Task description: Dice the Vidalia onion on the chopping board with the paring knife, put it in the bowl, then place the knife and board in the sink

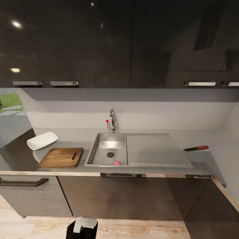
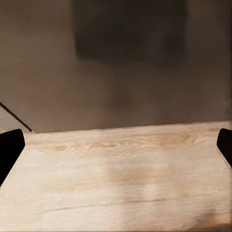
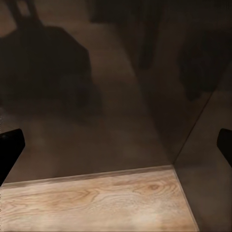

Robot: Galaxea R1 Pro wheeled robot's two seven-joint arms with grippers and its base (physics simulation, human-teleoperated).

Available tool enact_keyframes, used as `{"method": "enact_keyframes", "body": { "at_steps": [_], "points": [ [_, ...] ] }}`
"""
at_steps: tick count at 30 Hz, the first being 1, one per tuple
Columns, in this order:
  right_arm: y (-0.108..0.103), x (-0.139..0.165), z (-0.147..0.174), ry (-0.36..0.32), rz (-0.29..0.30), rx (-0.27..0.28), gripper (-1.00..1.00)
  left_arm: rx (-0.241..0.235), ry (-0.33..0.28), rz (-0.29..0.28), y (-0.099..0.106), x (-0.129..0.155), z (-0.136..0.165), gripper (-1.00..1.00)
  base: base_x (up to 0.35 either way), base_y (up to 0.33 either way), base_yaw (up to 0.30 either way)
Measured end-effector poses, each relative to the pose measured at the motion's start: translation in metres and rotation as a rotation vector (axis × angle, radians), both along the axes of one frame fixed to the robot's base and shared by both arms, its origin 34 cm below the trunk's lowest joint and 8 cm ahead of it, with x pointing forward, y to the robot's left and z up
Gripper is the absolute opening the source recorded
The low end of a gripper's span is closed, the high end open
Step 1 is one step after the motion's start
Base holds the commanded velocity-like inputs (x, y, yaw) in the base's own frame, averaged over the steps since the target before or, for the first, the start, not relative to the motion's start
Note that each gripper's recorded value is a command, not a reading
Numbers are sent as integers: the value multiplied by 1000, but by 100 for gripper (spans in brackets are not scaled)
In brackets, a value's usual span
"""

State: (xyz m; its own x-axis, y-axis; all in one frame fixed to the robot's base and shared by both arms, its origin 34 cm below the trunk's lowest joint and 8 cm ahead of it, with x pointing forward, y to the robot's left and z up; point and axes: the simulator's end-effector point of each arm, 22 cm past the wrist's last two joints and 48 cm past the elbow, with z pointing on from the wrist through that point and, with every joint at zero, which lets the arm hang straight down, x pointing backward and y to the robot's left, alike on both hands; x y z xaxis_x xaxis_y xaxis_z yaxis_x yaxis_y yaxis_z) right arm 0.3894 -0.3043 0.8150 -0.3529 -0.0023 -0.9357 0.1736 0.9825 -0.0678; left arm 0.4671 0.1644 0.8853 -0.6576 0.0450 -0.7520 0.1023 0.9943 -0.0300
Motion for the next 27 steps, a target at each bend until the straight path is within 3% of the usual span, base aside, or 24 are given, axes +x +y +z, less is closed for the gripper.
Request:
{"method": "enact_keyframes", "body": {
  "at_steps": [3, 8, 12, 18, 20, 23, 27],
  "points": [
    [0, -1, -2, 5, 0, -1, 100, 3, 4, -42, -19, 41, 22, 100, 0, 0, 0],
    [-1, -2, -2, 8, 1, -3, 100, 7, -67, -72, -34, 98, 68, 100, 0, 0, 0],
    [-1, -4, -5, 15, 1, -5, 100, 25, -71, -83, -37, 130, 97, 100, 0, 0, 0],
    [-2, -5, -6, 19, 1, -7, 100, 55, -133, -84, -35, 205, 191, 100, 0, 0, 0],
    [-2, -6, -6, 19, 0, -7, 100, 55, -180, -85, -36, 229, 234, 100, 0, 0, 0],
    [-2, -6, -6, 20, 0, -7, 100, 33, -213, -95, -41, 241, 260, 100, 0, 0, 0],
    [-2, -5, -6, 18, -2, -6, 100, -13, -217, -118, -49, 244, 269, 100, 0, 0, 0]
  ]
}}
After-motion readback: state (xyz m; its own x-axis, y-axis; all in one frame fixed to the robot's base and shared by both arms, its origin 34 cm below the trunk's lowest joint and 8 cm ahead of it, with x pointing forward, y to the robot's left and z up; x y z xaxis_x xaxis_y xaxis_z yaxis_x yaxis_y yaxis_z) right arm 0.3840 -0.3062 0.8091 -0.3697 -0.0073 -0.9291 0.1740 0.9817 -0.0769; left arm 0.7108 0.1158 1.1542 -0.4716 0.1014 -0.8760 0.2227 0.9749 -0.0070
